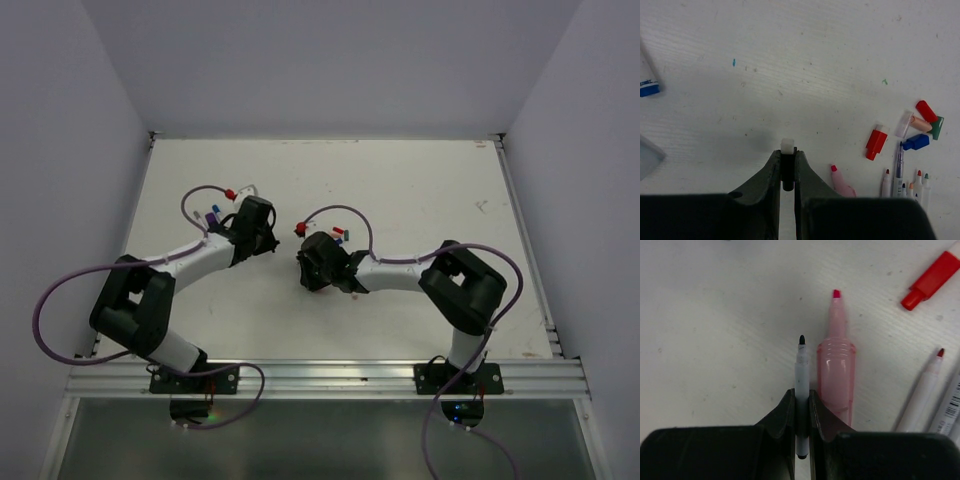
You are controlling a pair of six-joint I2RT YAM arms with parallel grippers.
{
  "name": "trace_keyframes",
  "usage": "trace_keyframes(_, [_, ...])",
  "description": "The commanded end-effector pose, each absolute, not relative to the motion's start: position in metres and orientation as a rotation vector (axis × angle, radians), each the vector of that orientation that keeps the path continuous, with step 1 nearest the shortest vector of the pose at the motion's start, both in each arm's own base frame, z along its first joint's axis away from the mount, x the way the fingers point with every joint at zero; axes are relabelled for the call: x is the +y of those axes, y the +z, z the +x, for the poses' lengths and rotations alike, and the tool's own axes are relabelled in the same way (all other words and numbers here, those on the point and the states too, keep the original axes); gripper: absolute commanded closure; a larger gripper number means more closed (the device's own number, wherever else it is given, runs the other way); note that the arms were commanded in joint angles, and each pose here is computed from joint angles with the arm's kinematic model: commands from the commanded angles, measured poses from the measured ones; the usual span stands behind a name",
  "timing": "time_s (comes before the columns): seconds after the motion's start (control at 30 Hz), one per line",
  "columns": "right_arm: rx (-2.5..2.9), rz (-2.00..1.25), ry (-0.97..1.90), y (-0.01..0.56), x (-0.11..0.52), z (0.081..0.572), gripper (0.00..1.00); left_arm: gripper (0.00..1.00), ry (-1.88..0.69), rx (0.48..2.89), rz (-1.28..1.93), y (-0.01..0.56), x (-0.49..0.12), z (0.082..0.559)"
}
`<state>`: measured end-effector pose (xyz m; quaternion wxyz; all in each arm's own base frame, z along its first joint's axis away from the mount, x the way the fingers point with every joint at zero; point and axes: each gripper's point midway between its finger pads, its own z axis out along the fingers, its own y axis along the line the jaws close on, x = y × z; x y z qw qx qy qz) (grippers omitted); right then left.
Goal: Open the pen caps
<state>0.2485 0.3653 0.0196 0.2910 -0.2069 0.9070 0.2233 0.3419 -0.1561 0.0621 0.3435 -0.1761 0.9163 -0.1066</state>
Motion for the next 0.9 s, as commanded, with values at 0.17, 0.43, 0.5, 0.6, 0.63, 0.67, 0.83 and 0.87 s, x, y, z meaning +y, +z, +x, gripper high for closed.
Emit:
trace_keyframes(0.17, [2.436, -0.344, 0.290, 0.018, 0.326, 0.274, 0.95, 0.90, -0.448, 2.415, -0.440, 0.059, -0.188, 0.350])
trace_keyframes(0.43, [2.416, -0.371, 0.391, 0.025, 0.337, 0.271, 0.83, 0.87, -0.504, 2.441, -0.439, 0.052, -0.208, 0.350])
trace_keyframes(0.5, [2.401, -0.410, 0.462, 0.029, 0.348, 0.269, 0.86, 0.86, -0.514, 2.452, -0.456, 0.047, -0.211, 0.350])
trace_keyframes(0.6, [2.362, -0.489, 0.554, 0.034, 0.360, 0.265, 0.86, 0.84, -0.509, 2.470, -0.474, 0.039, -0.213, 0.349])
trace_keyframes(0.63, [2.360, -0.508, 0.564, 0.033, 0.362, 0.263, 0.85, 0.84, -0.508, 2.473, -0.487, 0.037, -0.213, 0.349])
trace_keyframes(0.67, [2.361, -0.533, 0.580, 0.033, 0.364, 0.261, 0.84, 0.83, -0.500, 2.483, -0.491, 0.032, -0.212, 0.348])
trace_keyframes(0.83, [2.365, -0.557, 0.563, 0.031, 0.361, 0.260, 0.76, 0.78, -0.463, 2.484, -0.522, 0.027, -0.206, 0.345])
trace_keyframes(0.87, [2.366, -0.559, 0.559, 0.031, 0.361, 0.260, 0.71, 0.76, -0.459, 2.486, -0.523, 0.026, -0.205, 0.345])
